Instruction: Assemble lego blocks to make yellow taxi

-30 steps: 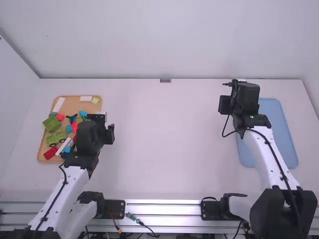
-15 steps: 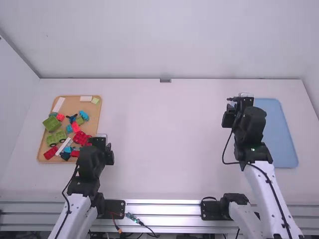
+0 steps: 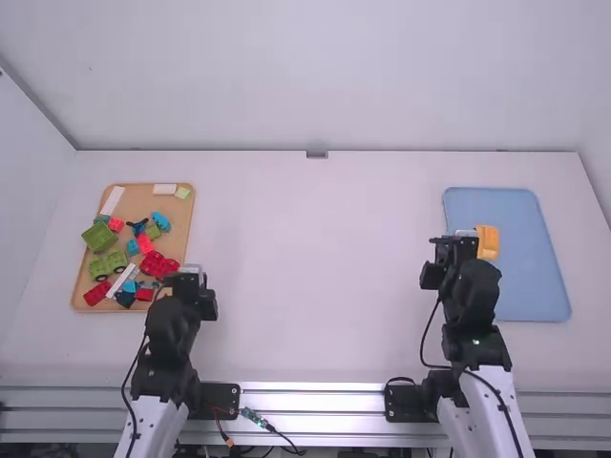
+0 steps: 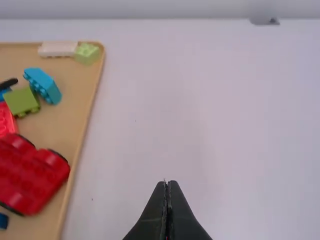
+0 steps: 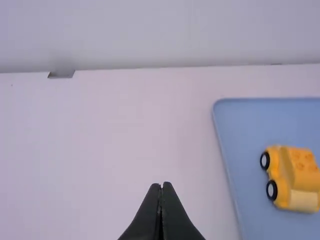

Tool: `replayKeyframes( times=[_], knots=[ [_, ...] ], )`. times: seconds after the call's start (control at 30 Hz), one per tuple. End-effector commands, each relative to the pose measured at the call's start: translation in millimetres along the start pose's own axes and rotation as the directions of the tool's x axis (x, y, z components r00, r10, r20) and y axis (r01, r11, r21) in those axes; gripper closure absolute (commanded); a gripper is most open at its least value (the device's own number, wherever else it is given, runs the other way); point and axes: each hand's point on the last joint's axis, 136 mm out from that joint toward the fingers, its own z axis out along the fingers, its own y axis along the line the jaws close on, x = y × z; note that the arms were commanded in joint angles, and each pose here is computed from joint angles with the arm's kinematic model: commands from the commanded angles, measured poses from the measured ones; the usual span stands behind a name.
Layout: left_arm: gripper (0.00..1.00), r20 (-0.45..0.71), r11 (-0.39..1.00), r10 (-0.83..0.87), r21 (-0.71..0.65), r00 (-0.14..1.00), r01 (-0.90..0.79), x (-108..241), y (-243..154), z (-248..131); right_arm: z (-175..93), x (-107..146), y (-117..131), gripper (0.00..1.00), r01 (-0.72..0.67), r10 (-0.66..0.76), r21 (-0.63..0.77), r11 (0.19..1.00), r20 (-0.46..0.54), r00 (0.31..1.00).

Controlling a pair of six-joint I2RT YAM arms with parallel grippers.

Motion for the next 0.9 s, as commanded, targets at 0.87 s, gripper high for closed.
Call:
replayKeyframes(
  times=[0.87],
  knots=[
    [1.00, 0.275, 1.000, 0.004, 0.008, 0.961, -0.007, -56.2, -1.6, -24.5, -14.5, 61.6, 0.3, 1.00, 0.000, 0.000, 0.001, 1.000, 0.127, 0.992]
  ],
)
